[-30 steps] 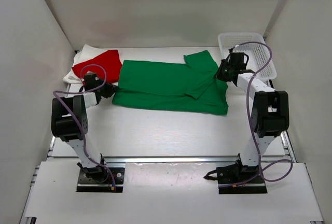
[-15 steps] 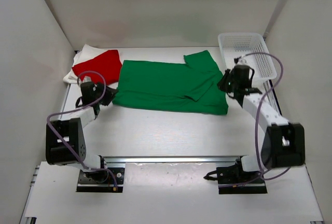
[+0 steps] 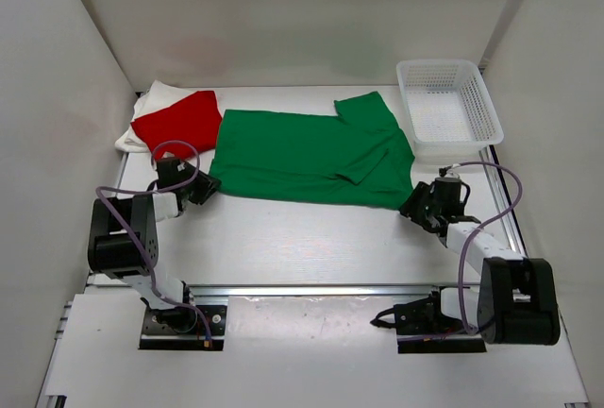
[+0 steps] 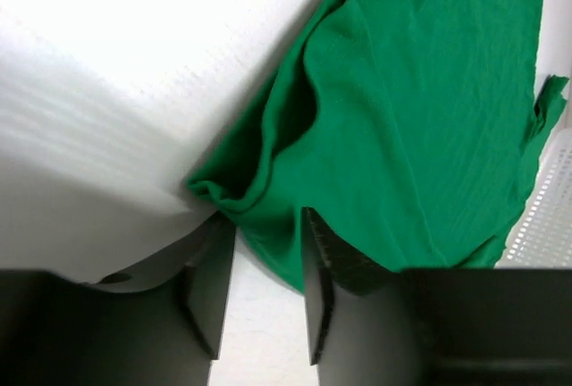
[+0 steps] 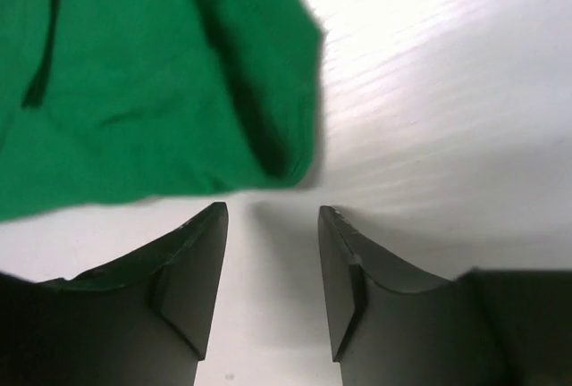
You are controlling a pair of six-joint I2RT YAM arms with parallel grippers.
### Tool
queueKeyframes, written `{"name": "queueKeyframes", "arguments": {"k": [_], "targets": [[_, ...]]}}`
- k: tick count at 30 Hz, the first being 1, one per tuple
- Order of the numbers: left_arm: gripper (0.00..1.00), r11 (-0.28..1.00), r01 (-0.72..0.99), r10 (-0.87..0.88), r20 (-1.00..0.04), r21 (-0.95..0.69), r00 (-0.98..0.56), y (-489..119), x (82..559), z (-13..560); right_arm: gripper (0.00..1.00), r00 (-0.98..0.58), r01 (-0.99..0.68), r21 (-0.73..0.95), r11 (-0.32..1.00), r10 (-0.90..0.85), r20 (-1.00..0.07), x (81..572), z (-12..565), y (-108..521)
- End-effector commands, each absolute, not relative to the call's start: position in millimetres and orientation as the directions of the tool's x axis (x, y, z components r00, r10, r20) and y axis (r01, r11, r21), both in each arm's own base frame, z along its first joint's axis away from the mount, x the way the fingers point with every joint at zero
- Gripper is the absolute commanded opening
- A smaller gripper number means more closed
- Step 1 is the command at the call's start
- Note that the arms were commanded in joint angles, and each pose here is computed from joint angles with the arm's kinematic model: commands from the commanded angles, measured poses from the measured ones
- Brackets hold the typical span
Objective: Fold and stack the t-shirts
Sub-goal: Fold the flattened tshirt in 1/3 of the way
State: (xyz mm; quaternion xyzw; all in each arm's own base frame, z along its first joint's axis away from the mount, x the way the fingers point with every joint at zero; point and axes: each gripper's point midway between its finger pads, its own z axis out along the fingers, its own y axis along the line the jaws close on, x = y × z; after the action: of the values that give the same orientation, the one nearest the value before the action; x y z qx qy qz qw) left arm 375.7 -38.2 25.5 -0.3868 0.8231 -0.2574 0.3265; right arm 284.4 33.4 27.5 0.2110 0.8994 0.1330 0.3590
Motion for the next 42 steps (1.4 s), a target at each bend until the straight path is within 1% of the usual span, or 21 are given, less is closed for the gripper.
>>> {"name": "queueKeyframes", "arguments": {"k": [1,4,5,7,8,10,19,27,29,30,31,32,33,34,35,36,37,39,40,41,42], "targets": [[0.44,0.585,-0.468,-0.796,-0.36,-0.663,-0.486,-37.6,385.7,23.3,0.44,-0.588,0.278,0.432,0.858,0.508,-0.629,310.6,37.7,23.9],[0.2,0.582,-0.465,-0.798,-0.358,-0.667,-0.485,-38.5,390.3,23.3,0.42,-0.58,0.267,0.447,0.854,0.513,-0.632,325.5,40.4,25.1],[0.17,0.582,-0.474,-0.801,-0.364,-0.661,-0.476,-36.0,390.5,22.8,0.33,-0.589,0.271,0.445,0.853,0.513,-0.625,327.0,36.1,25.8],[0.02,0.581,-0.477,-0.802,-0.362,-0.66,-0.475,-36.1,391.2,22.4,0.15,-0.595,0.268,0.457,0.848,0.519,-0.614,333.3,36.6,28.7],[0.0,0.581,-0.48,-0.801,-0.361,-0.657,-0.477,-34.9,389.1,20.9,0.1,-0.599,0.276,0.465,0.841,0.529,-0.601,333.7,33.8,29.3],[0.0,0.584,-0.481,-0.799,-0.361,-0.654,-0.48,-33.9,387.0,23.8,0.0,-0.601,0.274,0.463,0.843,0.525,-0.603,332.2,35.0,30.6],[0.0,0.551,-0.524,-0.825,-0.329,-0.649,-0.459,-13.4,330.7,27.6,0.0,-0.535,0.345,0.52,0.781,0.619,-0.575,272.8,40.8,16.1],[0.0,0.535,-0.613,-0.84,-0.287,-0.581,-0.461,-1.1,235.5,7.4,0.0,-0.415,0.406,0.537,0.739,0.673,-0.613,229.2,68.4,8.7],[0.09,0.535,-0.612,-0.839,-0.281,-0.582,-0.466,-1.1,222.7,6.9,0.0,-0.392,0.425,0.547,0.721,0.692,-0.607,223.4,77.9,10.8],[0.24,0.547,-0.608,-0.831,-0.285,-0.575,-0.478,-2.6,218.8,6.2,0.05,-0.391,0.429,0.55,0.716,0.697,-0.602,222.8,76.7,11.2],[0.45,0.568,-0.587,-0.816,-0.304,-0.577,-0.492,-5.4,218.4,9.2,0.12,-0.375,0.422,0.546,0.724,0.688,-0.621,223.3,81.7,7.2],[0.58,0.582,-0.567,-0.808,-0.331,-0.583,-0.488,-5.2,221.7,15.5,0.32,-0.375,0.42,0.544,0.726,0.685,-0.625,222.7,82.8,5.9],[0.78,0.596,-0.544,-0.799,-0.362,-0.591,-0.481,-3.2,227.3,23.0,0.49,-0.37,0.399,0.546,0.737,0.674,-0.639,223.9,87.7,5.1],[0.91,0.604,-0.539,-0.793,-0.374,-0.586,-0.481,-2.4,229.1,26.6,0.53,-0.362,0.382,0.543,0.748,0.661,-0.657,226.9,96.0,3.9],[0.99,0.622,-0.517,-0.78,-0.404,-0.588,-0.479,-1.5,235.1,37.1,0.58,-0.363,0.369,0.528,0.765,0.642,-0.676,228.6,103.2,3.1],[0.99,0.64,-0.503,-0.766,-0.431,-0.581,-0.477,0.9,241.7,46.8,0.58,-0.361,0.364,0.512,0.778,0.625,-0.693,230.3,107.0,0.7],[0.99,0.658,-0.479,-0.751,-0.462,-0.581,-0.472,3.4,249.4,59.1,0.59,-0.368,0.346,0.49,0.8,0.596,-0.714,232.9,115.9,0.3],[0.83,0.699,-0.389,-0.706,-0.496,-0.6,-0.506,-14.0,261.0,72.2,0.54,-0.399,0.273,0.456,0.847,0.531,-0.748,238.5,131.3,8.5],[0.67,0.708,-0.342,-0.69,-0.503,-0.617,-0.52,-26.9,265.8,77.3,0.49,-0.436,0.239,0.456,0.857,0.515,-0.738,240.5,128.7,19.3],[0.55,0.703,-0.311,-0.692,-0.515,-0.639,-0.507,-33.3,273.5,84.4,0.31,-0.469,0.194,0.461,0.866,0.495,-0.732,241.4,128.0,32.7],[0.49,0.714,-0.262,-0.665,-0.511,-0.65,-0.544,-53.5,272.1,84.6,0.24,-0.514,0.172,0.468,0.867,0.485,-0.708,242.4,115.6,44.6]]}}
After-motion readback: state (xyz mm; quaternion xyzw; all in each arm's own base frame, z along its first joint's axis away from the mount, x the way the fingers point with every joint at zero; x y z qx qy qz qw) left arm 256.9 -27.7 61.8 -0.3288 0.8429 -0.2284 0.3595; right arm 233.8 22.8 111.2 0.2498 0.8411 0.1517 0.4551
